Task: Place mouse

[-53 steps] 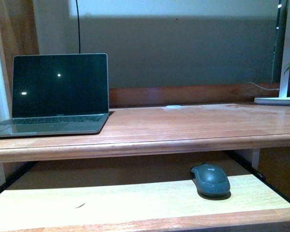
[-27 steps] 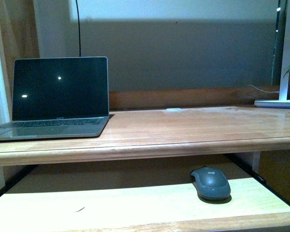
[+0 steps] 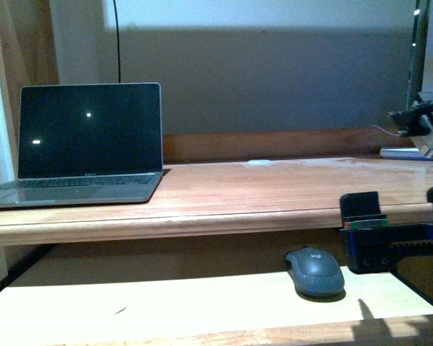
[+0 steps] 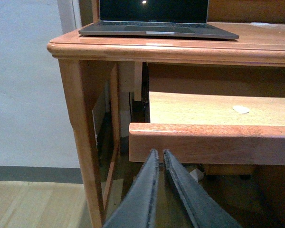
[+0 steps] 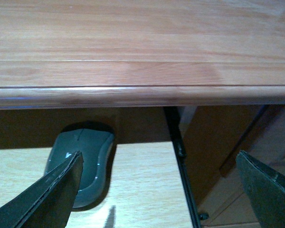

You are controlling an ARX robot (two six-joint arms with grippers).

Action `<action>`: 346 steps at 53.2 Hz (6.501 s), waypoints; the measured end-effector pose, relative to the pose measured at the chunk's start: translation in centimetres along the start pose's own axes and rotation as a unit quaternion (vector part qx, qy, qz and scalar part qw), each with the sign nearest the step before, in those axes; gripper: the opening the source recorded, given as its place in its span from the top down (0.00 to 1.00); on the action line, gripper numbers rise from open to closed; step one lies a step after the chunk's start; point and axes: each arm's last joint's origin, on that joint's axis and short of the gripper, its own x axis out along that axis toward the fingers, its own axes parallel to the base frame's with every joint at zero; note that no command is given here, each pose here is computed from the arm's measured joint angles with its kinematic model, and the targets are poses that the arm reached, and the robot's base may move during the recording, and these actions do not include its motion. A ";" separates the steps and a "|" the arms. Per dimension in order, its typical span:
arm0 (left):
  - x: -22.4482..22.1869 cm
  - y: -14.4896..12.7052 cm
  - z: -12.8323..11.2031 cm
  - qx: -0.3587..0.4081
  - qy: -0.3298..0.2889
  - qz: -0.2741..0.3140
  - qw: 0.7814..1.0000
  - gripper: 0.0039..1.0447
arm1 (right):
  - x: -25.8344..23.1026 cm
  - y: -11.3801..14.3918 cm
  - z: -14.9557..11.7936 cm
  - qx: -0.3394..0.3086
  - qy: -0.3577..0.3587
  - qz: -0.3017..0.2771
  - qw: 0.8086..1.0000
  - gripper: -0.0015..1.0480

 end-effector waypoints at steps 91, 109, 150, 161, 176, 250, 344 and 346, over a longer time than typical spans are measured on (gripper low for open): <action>0.0 0.0 0.0 0.001 0.000 0.000 1.000 0.07 | 8.3 6.6 -0.8 -0.052 0.154 -0.021 0.987 0.45; 0.0 0.0 0.0 0.001 0.000 0.000 1.000 0.07 | 1.8 1.3 2.6 -0.008 0.110 -0.012 0.994 0.46; 0.0 0.0 0.0 0.001 0.000 0.000 1.000 0.07 | 12.2 13.9 11.1 0.004 0.054 -0.001 0.999 0.46; 0.0 0.0 0.0 0.001 0.000 0.000 1.000 0.07 | 15.1 15.6 10.6 -0.002 0.066 -0.013 0.998 0.46; 0.0 0.0 0.0 0.001 0.000 0.000 1.000 0.07 | 15.8 17.3 9.1 0.017 0.069 0.002 0.997 0.27; 0.0 0.0 0.0 0.001 0.000 0.000 1.000 0.07 | -4.9 -5.0 -8.0 -0.092 -0.002 0.380 0.920 0.07; 0.0 0.0 0.0 0.001 0.000 -0.001 1.000 0.07 | 3.5 -0.6 -1.9 0.057 -0.017 0.149 0.987 0.07; 0.0 0.0 0.0 0.001 0.000 -0.001 1.000 0.07 | 2.5 -2.0 -2.1 0.073 -0.014 0.133 0.988 0.07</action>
